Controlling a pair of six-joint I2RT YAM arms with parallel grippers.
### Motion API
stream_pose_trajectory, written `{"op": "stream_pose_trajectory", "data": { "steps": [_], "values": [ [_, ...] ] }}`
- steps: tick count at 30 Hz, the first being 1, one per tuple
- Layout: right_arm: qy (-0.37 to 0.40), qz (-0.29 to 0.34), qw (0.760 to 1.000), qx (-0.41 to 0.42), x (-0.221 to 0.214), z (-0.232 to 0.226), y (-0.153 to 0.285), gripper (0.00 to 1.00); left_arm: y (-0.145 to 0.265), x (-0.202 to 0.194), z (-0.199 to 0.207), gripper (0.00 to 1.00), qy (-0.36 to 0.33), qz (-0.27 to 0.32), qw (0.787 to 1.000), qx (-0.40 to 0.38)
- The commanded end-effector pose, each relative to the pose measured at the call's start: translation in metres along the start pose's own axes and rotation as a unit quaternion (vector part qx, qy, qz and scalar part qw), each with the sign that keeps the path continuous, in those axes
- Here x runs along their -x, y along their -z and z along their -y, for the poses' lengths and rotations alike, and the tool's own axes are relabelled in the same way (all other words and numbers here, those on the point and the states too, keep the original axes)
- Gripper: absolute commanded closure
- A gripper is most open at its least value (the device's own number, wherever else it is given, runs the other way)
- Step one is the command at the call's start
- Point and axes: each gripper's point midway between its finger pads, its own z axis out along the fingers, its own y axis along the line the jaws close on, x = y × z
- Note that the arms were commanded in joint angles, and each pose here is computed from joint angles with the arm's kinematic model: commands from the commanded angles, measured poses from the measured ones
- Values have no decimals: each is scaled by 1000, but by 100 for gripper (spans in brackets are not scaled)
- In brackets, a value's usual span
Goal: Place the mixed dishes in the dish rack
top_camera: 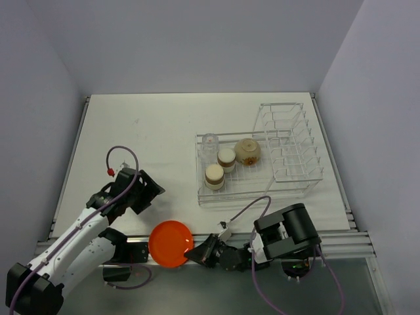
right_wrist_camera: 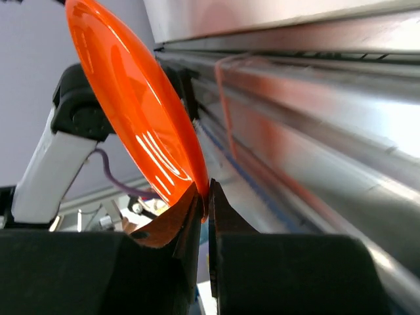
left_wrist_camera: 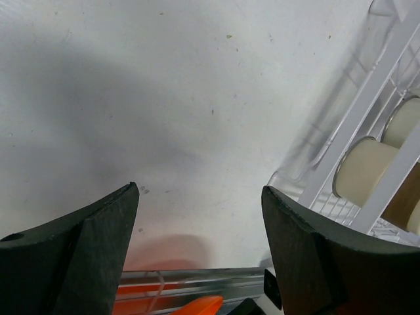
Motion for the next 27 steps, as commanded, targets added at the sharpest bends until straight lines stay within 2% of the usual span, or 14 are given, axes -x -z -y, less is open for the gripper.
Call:
{"op": "stream_pose_trajectory", "data": {
  "steps": [1, 4, 6, 7, 8, 10, 11, 16, 19, 21, 22, 27],
  "values": [
    [29, 10, 999, 26, -6, -22, 3, 100, 6, 7, 8, 18, 0, 13, 1000, -9],
    [68, 13, 996, 47, -15, -46, 7, 100, 4, 5, 6, 18, -1, 10, 1000, -5],
    [132, 23, 991, 26, -18, -42, 9, 100, 5, 6, 5, 18, -3, 11, 1000, -3],
    [133, 33, 990, 46, -22, -67, 12, 100, 6, 6, 4, 17, -4, 12, 1000, 0],
    [175, 40, 983, 28, -20, -61, 14, 100, 9, 10, 3, 17, -3, 20, 1000, 5],
    [189, 53, 980, 36, -23, -81, 20, 100, 13, 15, 3, 17, -2, 32, 999, 8],
    [221, 60, 973, 15, -19, -73, 21, 100, 17, 19, 7, 17, -1, 40, 999, 5],
    [269, 97, 958, -12, -7, -89, 29, 100, 48, 46, 16, 16, 9, 97, 995, 9],
    [330, 128, 934, -50, 9, -88, 36, 100, 68, 65, 22, 13, 6, 134, 991, 15],
    [345, 147, 926, -46, 13, -106, 40, 100, 73, 73, 23, 12, -1, 149, 988, 31],
    [376, 157, 911, -59, 20, -104, 45, 100, 77, 76, 25, 12, -4, 151, 988, 35],
    [418, 223, 880, -39, 41, -168, 70, 100, 72, 76, 22, 11, -13, 149, 988, 48]
  ]
}}
